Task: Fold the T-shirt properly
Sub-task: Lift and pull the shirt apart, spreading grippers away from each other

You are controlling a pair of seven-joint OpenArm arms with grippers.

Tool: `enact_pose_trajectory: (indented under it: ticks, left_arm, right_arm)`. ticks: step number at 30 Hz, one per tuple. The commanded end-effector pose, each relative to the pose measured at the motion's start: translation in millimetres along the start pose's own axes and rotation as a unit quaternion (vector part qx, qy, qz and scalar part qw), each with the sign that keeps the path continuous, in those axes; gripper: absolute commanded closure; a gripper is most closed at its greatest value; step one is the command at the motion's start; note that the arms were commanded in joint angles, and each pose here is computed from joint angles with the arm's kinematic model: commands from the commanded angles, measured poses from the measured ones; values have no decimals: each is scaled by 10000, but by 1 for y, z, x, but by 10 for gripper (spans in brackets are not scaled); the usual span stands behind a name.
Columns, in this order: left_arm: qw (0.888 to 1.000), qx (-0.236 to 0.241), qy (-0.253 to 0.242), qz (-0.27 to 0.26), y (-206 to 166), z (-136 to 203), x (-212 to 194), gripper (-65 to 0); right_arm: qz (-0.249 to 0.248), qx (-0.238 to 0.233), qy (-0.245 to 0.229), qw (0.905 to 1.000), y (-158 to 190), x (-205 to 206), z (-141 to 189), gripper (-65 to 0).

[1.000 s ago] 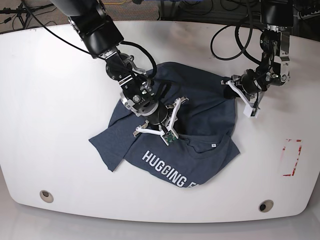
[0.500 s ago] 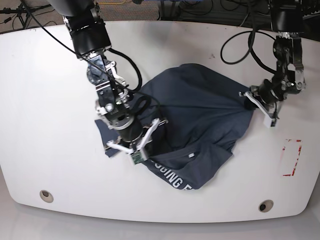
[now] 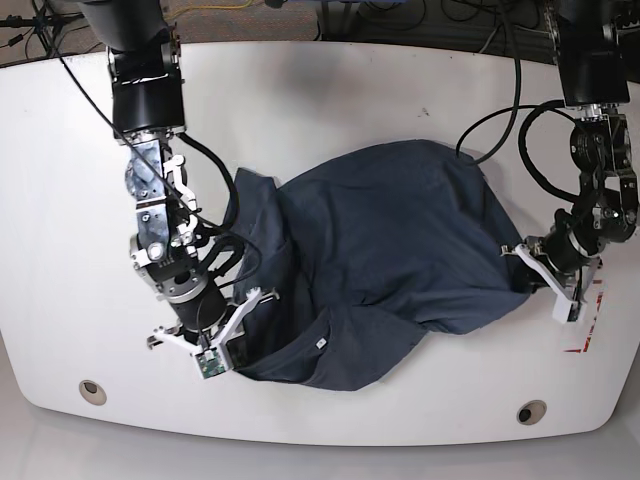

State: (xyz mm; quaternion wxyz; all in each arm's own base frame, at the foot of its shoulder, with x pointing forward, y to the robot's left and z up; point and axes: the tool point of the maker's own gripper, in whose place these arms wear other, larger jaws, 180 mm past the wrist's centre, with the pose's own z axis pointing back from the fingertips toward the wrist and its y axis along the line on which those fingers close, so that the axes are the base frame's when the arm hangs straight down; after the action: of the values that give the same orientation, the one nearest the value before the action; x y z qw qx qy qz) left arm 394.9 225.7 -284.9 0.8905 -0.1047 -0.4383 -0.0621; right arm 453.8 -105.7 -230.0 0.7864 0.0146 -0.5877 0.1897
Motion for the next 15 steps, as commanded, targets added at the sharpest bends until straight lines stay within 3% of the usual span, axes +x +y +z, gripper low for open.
enact_pose_trajectory:
  ticks: [1,15]
  left_arm:
    - [9978,3,-608,-274,-3,15,51,0]
    - [9874,361,-1494,-366,21,58,152,0]
  right_arm:
    - [204,-268,-446,9984,-25,36,4,0]
    - [899,-781,-795,9897,-94,98,9,0]
